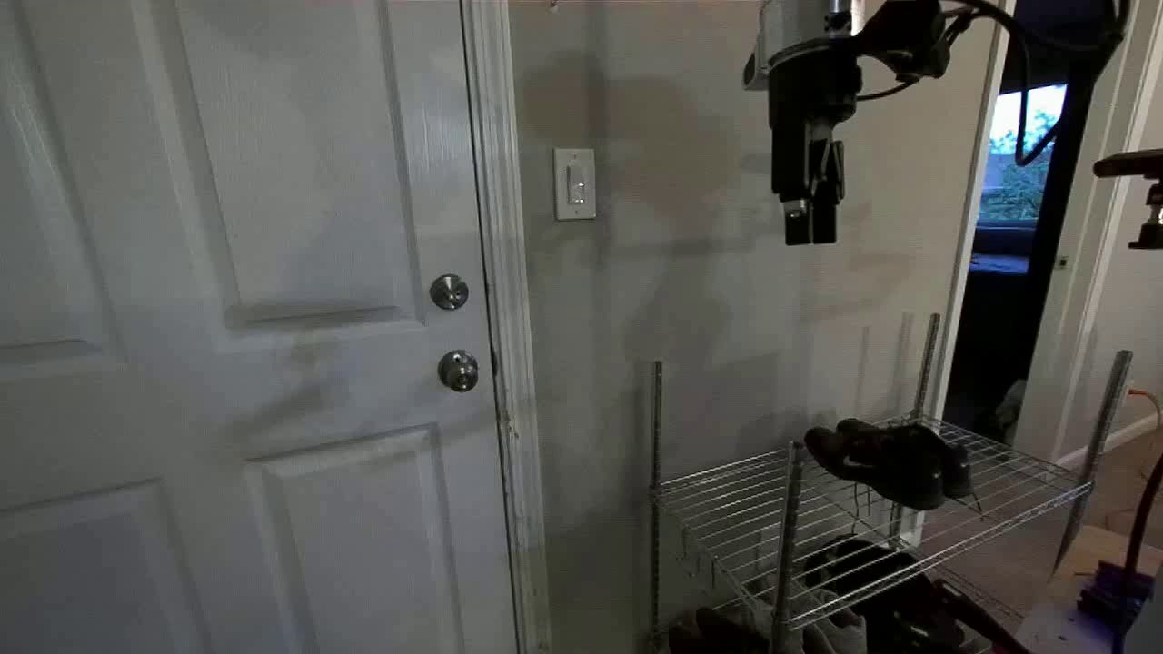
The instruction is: Flip the switch on the wall
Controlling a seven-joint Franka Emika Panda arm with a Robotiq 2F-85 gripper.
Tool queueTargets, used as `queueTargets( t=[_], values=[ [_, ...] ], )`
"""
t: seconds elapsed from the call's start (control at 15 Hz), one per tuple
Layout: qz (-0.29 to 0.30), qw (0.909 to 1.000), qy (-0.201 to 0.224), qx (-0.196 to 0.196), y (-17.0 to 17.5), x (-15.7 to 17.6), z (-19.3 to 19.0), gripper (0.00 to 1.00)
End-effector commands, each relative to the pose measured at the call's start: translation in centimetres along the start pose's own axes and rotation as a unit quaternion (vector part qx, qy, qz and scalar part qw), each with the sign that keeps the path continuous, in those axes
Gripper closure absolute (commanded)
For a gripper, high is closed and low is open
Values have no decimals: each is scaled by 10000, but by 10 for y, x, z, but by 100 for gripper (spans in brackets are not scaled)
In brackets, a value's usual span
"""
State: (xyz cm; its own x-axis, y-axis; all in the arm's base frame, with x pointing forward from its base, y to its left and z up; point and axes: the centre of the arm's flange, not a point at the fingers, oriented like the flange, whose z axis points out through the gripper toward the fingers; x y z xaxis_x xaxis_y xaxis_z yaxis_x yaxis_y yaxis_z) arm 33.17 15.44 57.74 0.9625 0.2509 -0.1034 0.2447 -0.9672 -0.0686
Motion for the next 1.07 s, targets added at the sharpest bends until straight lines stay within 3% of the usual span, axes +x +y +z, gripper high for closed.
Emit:
queueTargets(
  t=[0.0, 1.0],
  values=[
    [0, 10000, 0, 0, 0, 0, 0, 0],
    [83, 9998, 94, 158, 13, 9, 4, 0]
  ],
)
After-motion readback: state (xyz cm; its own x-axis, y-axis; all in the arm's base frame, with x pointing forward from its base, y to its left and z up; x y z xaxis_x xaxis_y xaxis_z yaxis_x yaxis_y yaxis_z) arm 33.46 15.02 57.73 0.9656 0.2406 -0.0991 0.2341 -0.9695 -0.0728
